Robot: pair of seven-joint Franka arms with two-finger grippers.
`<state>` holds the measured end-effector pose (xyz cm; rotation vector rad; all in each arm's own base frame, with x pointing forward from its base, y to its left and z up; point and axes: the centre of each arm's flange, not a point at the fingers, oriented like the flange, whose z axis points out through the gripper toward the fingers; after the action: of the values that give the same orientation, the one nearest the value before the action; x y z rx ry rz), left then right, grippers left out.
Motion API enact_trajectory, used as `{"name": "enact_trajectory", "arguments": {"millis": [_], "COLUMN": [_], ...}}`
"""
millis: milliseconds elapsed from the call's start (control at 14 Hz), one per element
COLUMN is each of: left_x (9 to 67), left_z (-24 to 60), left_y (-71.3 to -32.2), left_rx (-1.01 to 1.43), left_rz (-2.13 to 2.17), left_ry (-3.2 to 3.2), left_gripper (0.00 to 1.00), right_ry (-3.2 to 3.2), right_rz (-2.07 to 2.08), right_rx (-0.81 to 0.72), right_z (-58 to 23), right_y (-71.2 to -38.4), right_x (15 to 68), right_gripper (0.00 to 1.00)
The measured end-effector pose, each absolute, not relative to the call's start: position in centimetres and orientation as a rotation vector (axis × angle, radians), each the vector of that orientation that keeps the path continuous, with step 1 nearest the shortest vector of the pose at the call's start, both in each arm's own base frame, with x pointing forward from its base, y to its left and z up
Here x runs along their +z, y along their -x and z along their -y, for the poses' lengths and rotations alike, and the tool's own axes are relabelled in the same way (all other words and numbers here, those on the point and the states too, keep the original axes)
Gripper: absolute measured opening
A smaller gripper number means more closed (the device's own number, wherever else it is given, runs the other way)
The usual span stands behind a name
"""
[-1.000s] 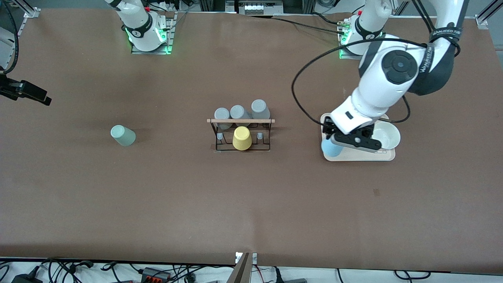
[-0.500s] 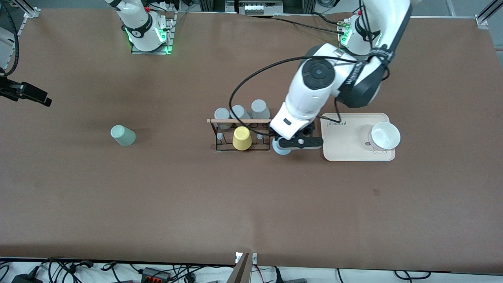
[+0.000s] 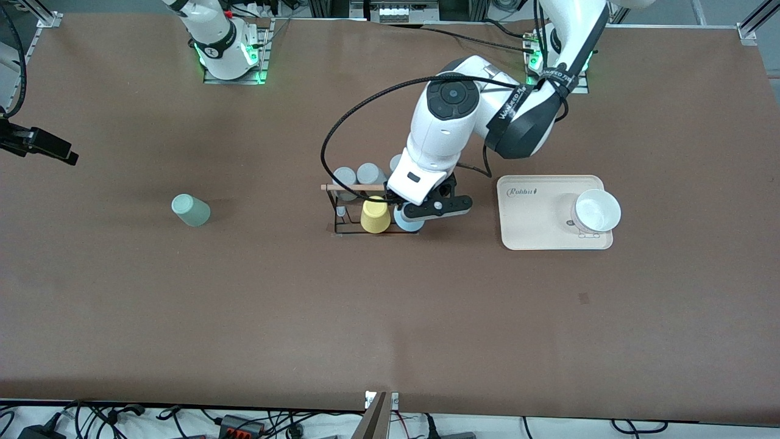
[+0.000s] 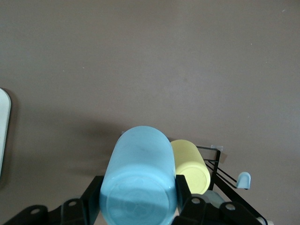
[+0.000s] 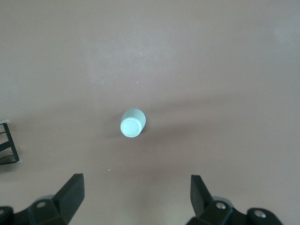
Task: Hang scattered cups on rack with three cups
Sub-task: 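Hang the blue cup on the rack while the right gripper reaches the teal cup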
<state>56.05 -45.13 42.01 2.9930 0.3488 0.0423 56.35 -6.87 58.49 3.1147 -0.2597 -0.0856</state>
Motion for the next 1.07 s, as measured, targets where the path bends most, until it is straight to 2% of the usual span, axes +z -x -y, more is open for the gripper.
{"name": "enact_trajectory", "arguments": {"millis": [714,1071], "left_x": [38.8,36.5], "left_z": [47.1,47.1], "left_y": [-54.8,-55.0], "left_rx": [0.004,-0.031], "left_rz": [-0.311,-0.315], "left_ry": [-3.039,-3.060], "left_gripper": [0.66,0.66], "right_ry": [-3.117,-3.114], "right_rz": [0.250,0.247], "right_rx": [-0.134,-0.268], "right_z": [6.9,7.0], "right_y": [-56.9,-57.5], "right_x": [57.0,53.8], "right_gripper": [1.00,1.00]}}
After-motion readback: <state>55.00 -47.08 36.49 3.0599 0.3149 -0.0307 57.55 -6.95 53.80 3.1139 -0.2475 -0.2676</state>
